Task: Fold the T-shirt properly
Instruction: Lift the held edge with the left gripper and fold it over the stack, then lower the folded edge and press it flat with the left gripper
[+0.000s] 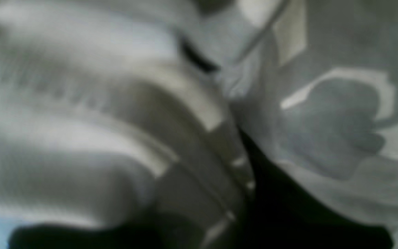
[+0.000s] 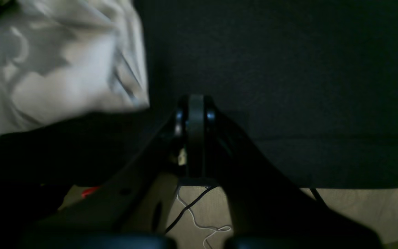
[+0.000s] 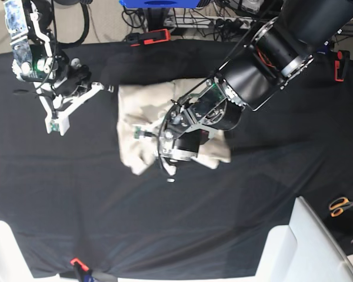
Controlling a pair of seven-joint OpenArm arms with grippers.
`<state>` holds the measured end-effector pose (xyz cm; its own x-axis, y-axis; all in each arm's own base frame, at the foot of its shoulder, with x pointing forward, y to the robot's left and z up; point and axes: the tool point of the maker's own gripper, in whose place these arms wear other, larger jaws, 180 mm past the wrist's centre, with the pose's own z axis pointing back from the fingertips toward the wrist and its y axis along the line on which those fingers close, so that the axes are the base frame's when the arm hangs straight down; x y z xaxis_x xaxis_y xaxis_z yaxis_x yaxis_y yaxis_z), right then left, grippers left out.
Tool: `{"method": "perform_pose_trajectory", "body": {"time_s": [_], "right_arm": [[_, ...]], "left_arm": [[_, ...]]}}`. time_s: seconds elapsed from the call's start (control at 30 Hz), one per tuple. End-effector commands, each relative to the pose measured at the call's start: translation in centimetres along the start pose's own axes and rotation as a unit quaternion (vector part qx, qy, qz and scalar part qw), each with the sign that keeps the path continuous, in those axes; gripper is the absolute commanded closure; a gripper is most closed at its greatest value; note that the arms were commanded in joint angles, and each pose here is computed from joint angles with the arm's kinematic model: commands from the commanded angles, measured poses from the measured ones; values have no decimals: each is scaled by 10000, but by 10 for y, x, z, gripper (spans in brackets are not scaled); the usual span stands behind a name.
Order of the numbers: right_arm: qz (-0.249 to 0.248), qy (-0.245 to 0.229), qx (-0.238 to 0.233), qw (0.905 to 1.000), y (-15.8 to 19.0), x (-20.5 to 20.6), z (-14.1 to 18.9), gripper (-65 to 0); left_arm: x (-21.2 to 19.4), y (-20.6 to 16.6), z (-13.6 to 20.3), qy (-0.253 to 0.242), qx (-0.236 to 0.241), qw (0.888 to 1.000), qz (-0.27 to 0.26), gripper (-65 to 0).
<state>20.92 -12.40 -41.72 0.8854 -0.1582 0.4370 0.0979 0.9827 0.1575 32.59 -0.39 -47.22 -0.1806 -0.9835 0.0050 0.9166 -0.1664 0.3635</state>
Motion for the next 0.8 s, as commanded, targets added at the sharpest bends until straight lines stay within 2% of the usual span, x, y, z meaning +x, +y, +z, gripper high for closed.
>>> {"method": "perform_pose_trajectory", "body": {"time_s": [0.0, 0.37, 0.63, 0.77], "right_arm": [[25, -186, 21, 9998, 0, 11, 4, 0], [25, -186, 21, 9998, 0, 11, 4, 0], [25, -186, 21, 9998, 0, 11, 4, 0], [25, -186, 21, 9998, 0, 11, 4, 0]], "left_arm": [[13, 21, 8, -137, 236, 9996, -1, 0], [22, 23, 10, -212, 253, 9995, 8, 0], [18, 33, 12, -155, 332, 9993, -6, 0], [9, 27, 6, -21, 220, 9998, 18, 0]]}}
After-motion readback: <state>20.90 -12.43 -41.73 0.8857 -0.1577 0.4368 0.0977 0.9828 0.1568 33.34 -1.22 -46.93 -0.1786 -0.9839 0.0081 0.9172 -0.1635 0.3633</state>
